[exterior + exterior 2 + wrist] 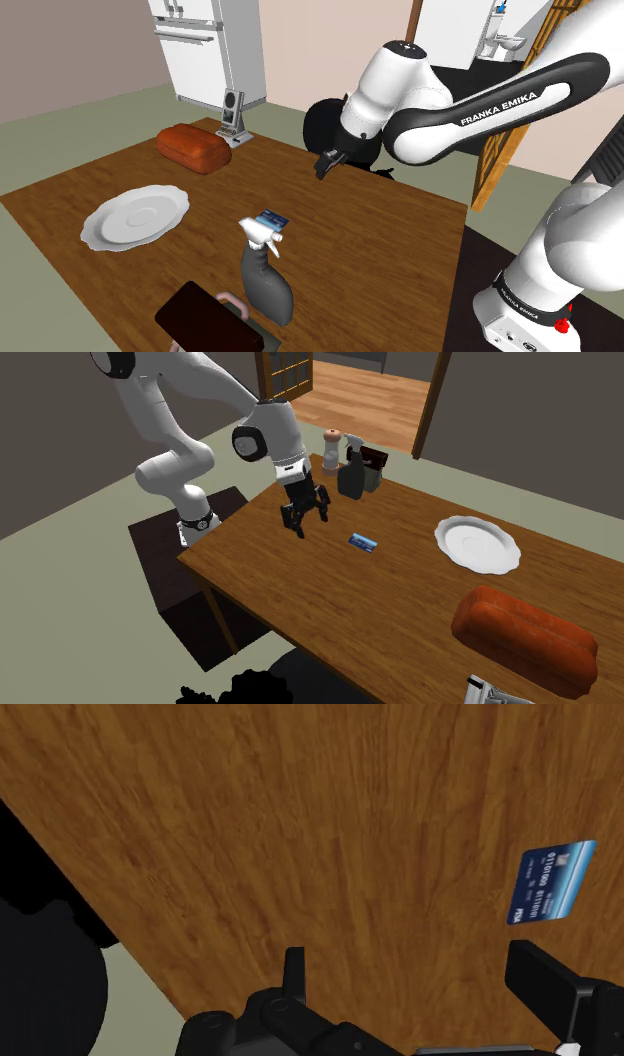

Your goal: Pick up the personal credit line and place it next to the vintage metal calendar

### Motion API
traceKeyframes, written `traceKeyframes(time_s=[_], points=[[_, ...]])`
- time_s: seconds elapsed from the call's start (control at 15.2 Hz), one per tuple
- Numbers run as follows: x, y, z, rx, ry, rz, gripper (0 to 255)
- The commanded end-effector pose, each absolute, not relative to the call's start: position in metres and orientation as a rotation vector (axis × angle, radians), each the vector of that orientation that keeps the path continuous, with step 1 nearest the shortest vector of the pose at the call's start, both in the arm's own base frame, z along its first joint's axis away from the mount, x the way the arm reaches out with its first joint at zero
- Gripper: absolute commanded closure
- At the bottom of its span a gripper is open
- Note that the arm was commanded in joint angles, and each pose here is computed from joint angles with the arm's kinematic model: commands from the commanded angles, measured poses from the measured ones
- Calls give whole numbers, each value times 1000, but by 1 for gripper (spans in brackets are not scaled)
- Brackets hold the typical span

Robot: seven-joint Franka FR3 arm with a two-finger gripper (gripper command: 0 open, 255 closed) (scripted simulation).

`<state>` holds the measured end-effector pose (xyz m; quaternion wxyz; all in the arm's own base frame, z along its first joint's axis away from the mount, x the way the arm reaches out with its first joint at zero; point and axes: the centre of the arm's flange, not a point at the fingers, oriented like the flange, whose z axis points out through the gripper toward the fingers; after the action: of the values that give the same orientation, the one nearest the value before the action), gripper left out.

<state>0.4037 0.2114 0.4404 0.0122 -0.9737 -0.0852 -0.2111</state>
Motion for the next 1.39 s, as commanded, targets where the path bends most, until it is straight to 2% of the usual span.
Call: traceKeyframes(time_s=[0.0,0.79,1.32], points=[[409,235,427,-3010,-305,-690,0],[435,356,352,-2869,-529,-860,0],[456,366,317,-2866,-533,-862,0]])
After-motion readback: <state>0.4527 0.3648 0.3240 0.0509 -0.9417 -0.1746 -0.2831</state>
